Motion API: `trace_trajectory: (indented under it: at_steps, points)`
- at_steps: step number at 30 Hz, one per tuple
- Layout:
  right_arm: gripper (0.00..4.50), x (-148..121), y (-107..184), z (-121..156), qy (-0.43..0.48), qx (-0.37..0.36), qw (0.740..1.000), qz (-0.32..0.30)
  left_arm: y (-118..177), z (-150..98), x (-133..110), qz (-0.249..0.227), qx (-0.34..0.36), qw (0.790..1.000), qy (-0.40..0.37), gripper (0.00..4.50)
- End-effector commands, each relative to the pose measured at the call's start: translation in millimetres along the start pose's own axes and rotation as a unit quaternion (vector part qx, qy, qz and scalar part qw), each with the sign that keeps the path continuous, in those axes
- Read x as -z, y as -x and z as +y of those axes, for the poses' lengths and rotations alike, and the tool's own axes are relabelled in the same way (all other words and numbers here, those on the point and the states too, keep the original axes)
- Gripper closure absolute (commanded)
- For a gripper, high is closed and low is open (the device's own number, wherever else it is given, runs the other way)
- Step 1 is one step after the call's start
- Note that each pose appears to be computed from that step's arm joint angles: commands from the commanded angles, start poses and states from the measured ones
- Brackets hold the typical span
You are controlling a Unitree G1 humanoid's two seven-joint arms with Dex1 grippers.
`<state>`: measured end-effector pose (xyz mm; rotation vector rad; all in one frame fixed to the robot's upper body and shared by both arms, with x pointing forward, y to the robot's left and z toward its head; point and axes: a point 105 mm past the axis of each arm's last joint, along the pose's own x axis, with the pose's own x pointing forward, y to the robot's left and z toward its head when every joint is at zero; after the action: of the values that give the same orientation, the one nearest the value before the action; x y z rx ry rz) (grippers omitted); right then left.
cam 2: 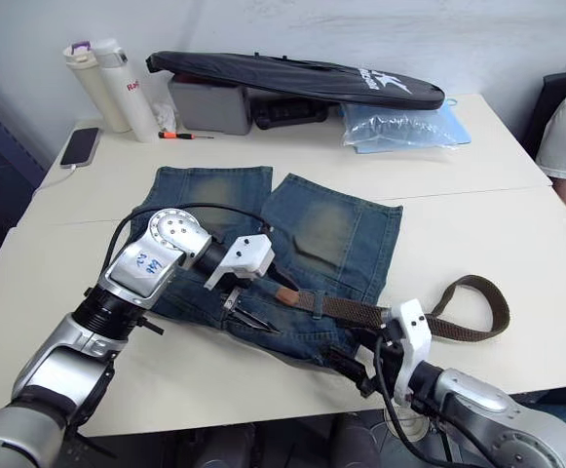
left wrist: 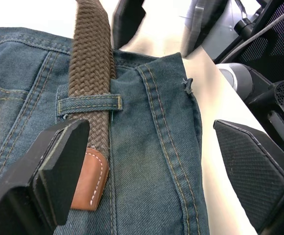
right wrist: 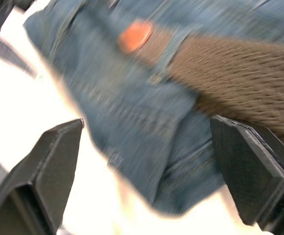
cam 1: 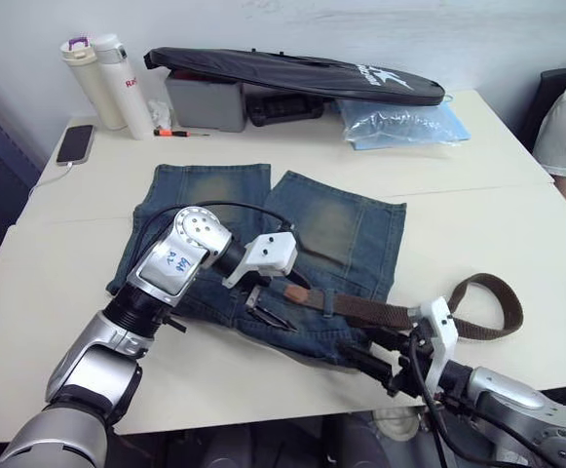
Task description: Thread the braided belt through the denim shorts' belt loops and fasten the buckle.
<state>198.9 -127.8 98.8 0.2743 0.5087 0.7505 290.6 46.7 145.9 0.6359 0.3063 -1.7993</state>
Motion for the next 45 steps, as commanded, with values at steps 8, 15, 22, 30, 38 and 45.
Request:
trace_trajectory:
  at_steps: [8,15,22,30,38,45]
  points:
    - [0.10,-20.0,10.9,48.1,0.314,-0.103,0.939,0.090,20.9,-5.2,7.0,0.006,-0.036,0.999,0.016,0.00]
    - [0.10,-20.8,-13.7,33.3,0.404,-0.107,0.902,0.109,37.1,-16.7,17.0,0.018,-0.058,0.997,0.046,0.00]
    - [0.88,-2.1,-30.0,18.5,0.445,-0.138,0.869,0.167,46.8,-16.9,20.5,0.024,-0.076,0.995,0.055,0.00]
    - [4.36,-4.0,-29.5,-35.1,0.529,-0.068,0.819,0.210,46.2,-17.2,19.3,0.016,-0.080,0.995,0.060,0.00]
    - [4.44,-32.9,20.7,-95.4,0.605,-0.021,0.756,0.249,31.5,-15.1,15.6,-0.002,-0.073,0.996,0.055,0.00]
    - [4.44,-34.2,43.2,-103.7,0.606,-0.050,0.749,0.265,9.8,2.3,0.1,-0.029,-0.088,0.996,0.020,0.00]
